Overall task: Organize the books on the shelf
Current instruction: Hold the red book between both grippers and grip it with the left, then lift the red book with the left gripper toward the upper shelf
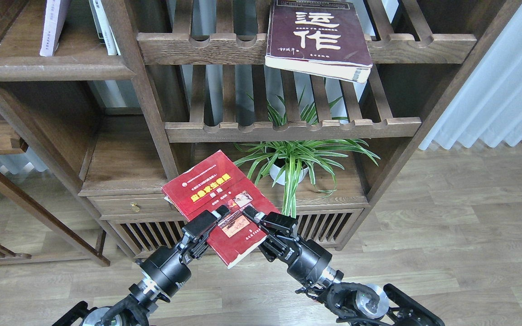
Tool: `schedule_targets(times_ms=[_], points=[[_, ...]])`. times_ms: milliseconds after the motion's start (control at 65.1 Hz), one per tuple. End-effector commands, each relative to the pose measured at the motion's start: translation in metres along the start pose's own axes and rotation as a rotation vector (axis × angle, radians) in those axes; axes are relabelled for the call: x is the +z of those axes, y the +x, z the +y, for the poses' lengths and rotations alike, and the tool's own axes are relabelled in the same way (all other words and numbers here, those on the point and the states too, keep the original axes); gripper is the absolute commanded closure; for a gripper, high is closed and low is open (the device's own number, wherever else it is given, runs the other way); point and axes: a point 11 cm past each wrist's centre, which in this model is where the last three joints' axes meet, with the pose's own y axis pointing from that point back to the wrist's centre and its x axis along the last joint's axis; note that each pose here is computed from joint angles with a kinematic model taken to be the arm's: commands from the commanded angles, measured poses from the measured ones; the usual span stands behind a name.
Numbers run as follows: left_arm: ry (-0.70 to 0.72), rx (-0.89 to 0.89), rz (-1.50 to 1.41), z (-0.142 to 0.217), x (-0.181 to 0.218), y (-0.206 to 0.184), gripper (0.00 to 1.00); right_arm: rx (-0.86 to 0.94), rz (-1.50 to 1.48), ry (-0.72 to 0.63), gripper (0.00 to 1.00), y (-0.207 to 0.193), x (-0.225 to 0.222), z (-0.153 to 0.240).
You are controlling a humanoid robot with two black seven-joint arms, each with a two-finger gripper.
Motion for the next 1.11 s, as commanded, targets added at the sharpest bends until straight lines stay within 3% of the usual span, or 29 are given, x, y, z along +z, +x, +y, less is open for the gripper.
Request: schedule_targets(times_ms=[0, 77, 169, 369, 492, 507, 707, 1091], points=[[0.001, 0.002, 0.0, 0.0, 0.0, 0.0, 0.93, 0.003, 0.006, -0.006, 0.62, 0.0, 0.001, 0.0], [0.001, 0.001, -0.001, 0.0, 0.0, 0.0, 0.93, 0.005, 0.009, -0.009, 0.52, 0.001, 0.001, 0.0], [0.001, 0.002, 0.0, 0.0, 0.0, 0.0, 0.93, 0.026, 0.029, -0.05, 0.26, 0.004, 0.009, -0.002], [0.001, 0.004, -0.012, 0.003, 0.004, 0.0, 0.93, 0.031, 0.044, 0.002, 0.12, 0.005, 0.002, -0.002], [0.01, 0.001, -0.035, 0.006, 0.009, -0.004, 0.93, 0.024, 0.051, 0.098, 0.07, 0.002, -0.013, -0.002], [0.021, 0.011, -0.053, 0.01, 0.013, -0.003, 0.93, 0.012, 0.059, 0.168, 0.05, -0.003, -0.026, -0.002], [0.131, 0.046, -0.146, 0.026, 0.024, -0.005, 0.93, -0.013, 0.067, 0.347, 0.02, -0.011, -0.056, 0.005], [0.247, 0.135, -0.487, 0.042, 0.097, -0.029, 0.94, 0.009, 0.104, 0.333, 0.02, -0.008, -0.056, 0.006]])
